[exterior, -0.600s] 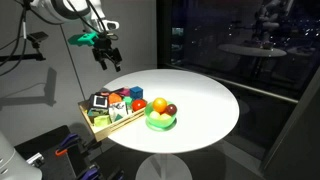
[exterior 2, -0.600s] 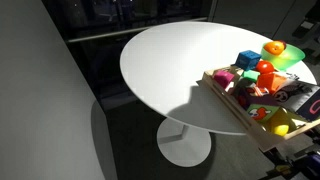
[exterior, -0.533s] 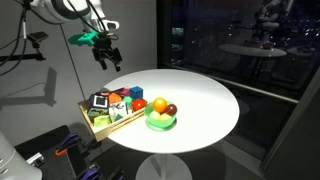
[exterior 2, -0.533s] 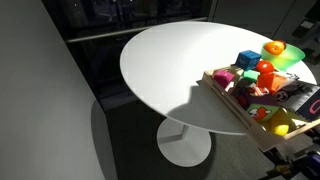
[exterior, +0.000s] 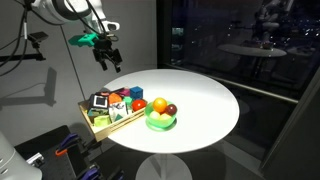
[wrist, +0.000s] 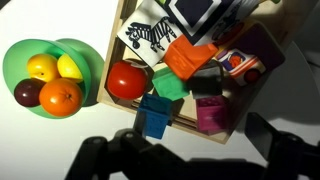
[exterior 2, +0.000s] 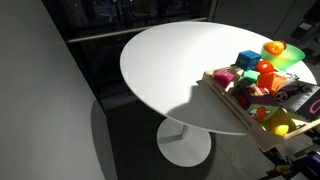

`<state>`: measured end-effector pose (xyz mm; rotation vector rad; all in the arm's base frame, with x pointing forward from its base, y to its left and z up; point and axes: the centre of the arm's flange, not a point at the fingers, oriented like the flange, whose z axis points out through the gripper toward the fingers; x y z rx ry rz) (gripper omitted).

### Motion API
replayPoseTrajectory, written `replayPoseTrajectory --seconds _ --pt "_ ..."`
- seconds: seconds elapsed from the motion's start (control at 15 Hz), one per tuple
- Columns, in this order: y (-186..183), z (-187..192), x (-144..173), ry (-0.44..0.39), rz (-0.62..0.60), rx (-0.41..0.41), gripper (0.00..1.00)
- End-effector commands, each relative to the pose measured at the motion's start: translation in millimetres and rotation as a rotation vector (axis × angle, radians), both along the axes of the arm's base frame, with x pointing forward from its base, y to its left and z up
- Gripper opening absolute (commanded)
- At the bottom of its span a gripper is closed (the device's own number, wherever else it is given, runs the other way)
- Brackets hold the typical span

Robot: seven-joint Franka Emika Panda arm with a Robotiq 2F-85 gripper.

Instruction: Remove the blue block from the stack in the wooden tray and put it on the table

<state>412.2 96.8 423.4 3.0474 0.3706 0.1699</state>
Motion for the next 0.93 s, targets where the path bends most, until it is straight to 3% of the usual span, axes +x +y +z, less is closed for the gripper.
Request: replayPoseTrajectory --seconds 0.0,0.87 --pt "1.9 0.4 16.5 0.002 -0.064 0.009 1.00" --pt "0.5 -45.0 77.0 0.074 -0.210 -0.001 1.00"
